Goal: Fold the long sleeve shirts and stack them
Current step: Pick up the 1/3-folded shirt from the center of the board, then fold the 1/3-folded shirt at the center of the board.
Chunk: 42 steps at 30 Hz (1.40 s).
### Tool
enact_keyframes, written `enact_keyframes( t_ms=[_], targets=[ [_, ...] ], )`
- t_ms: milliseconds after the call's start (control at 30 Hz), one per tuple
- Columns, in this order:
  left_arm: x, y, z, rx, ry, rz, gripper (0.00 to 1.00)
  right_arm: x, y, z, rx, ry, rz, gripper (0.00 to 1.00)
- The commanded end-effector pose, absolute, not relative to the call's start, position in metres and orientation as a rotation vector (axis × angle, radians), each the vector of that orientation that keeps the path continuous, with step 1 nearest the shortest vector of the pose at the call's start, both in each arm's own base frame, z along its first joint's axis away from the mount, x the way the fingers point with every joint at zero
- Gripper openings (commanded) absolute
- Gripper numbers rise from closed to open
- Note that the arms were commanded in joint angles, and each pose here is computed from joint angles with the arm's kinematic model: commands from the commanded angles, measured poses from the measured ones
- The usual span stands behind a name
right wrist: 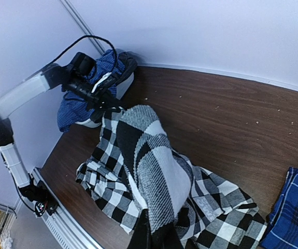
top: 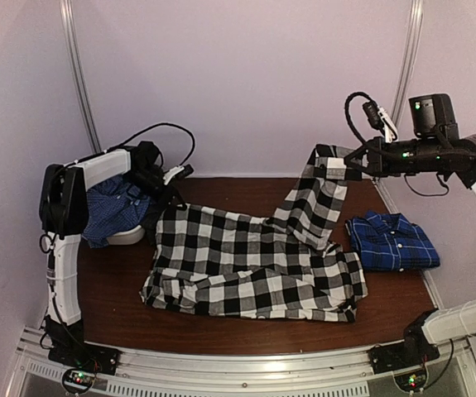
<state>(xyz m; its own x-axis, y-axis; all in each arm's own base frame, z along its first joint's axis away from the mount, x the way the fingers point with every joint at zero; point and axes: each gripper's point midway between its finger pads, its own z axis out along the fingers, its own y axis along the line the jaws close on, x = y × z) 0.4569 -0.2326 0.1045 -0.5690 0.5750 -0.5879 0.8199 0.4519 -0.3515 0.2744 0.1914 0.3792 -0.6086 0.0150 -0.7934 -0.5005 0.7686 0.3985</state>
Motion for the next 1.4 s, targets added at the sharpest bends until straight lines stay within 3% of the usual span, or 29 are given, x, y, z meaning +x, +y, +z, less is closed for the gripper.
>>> enact_keyframes(
  t_ms=[0,600,800,1367],
  targets=[
    [0.452,-0.232,0.124,1.137,2.336,-0.752,0.0,0.305,0.174,0.389,-0.329,2.123,0.616,0.0],
    [0.423,-0.239,0.144,1.066,2.334,-0.442,0.0,0.366,0.155,0.438,-0.308,2.089,0.42,0.0],
    [0.413,-0.24,0.147,1.048,2.316,-0.397,0.0,0.377,0.172,0.446,-0.329,2.042,0.518,0.0],
    [0.338,-0.253,0.143,1.132,2.286,-0.305,0.0,0.299,0.169,0.383,-0.334,2.137,0.705,0.0]
  ],
)
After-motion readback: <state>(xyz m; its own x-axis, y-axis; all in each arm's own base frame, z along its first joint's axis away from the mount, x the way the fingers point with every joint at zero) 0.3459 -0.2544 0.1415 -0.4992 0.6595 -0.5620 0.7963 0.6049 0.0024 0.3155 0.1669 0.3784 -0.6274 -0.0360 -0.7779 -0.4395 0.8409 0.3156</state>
